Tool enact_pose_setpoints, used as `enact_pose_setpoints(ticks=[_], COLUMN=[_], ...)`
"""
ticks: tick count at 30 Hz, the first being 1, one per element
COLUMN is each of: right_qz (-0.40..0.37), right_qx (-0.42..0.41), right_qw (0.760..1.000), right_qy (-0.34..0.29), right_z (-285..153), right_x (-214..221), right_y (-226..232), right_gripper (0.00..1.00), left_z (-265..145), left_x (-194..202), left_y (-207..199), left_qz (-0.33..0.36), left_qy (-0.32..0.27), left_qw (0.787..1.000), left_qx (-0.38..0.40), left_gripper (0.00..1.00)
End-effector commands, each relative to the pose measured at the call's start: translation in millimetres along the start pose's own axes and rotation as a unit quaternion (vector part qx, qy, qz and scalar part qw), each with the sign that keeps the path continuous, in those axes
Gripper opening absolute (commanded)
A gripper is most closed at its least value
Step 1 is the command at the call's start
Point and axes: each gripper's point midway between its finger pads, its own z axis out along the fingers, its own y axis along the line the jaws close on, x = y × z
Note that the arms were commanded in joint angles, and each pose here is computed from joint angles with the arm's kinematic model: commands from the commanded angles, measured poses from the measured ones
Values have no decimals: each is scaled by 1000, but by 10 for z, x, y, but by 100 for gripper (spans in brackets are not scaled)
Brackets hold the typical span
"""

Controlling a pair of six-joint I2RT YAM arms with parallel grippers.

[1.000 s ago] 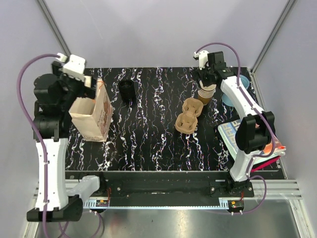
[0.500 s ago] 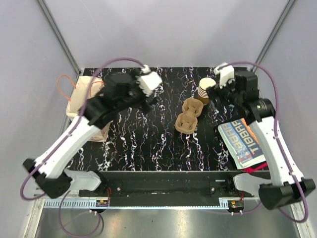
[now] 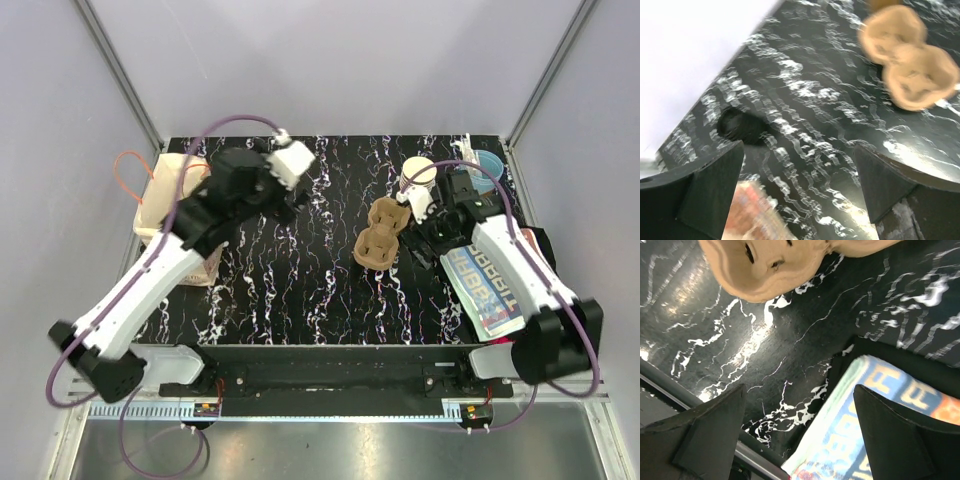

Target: Pack the takeout coffee

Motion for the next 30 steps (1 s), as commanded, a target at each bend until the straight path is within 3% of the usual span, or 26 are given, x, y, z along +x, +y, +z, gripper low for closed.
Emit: enact_pose_setpoints(ticks=[1, 12, 16, 17, 30], right_qz=[-16, -56, -57, -57, -69], right_qx=[-19, -83, -95, -96, -86], right_qw=[999, 991, 991, 991, 994], right_qy=[23, 85, 77, 71, -3], right_z=[318, 1118, 1308, 1351, 1822], right_x=[-72, -258, -433, -483, -1398], right_y=[-101, 101, 180, 187, 220], right_gripper=[92, 88, 76, 67, 33], left_z=[-546, -1051, -1086, -1095, -1150], left_x=[-140, 368, 492, 526, 625], left_y=[551, 977, 969, 977, 1032], left_qz=[-41, -80, -88, -90, -105], left_qy=[-72, -41, -27, -22, -15], left_qw=[993, 980, 978, 978, 973], left_qx=[-80, -176, -185, -189, -207], left_gripper=[99, 99, 99, 99, 99])
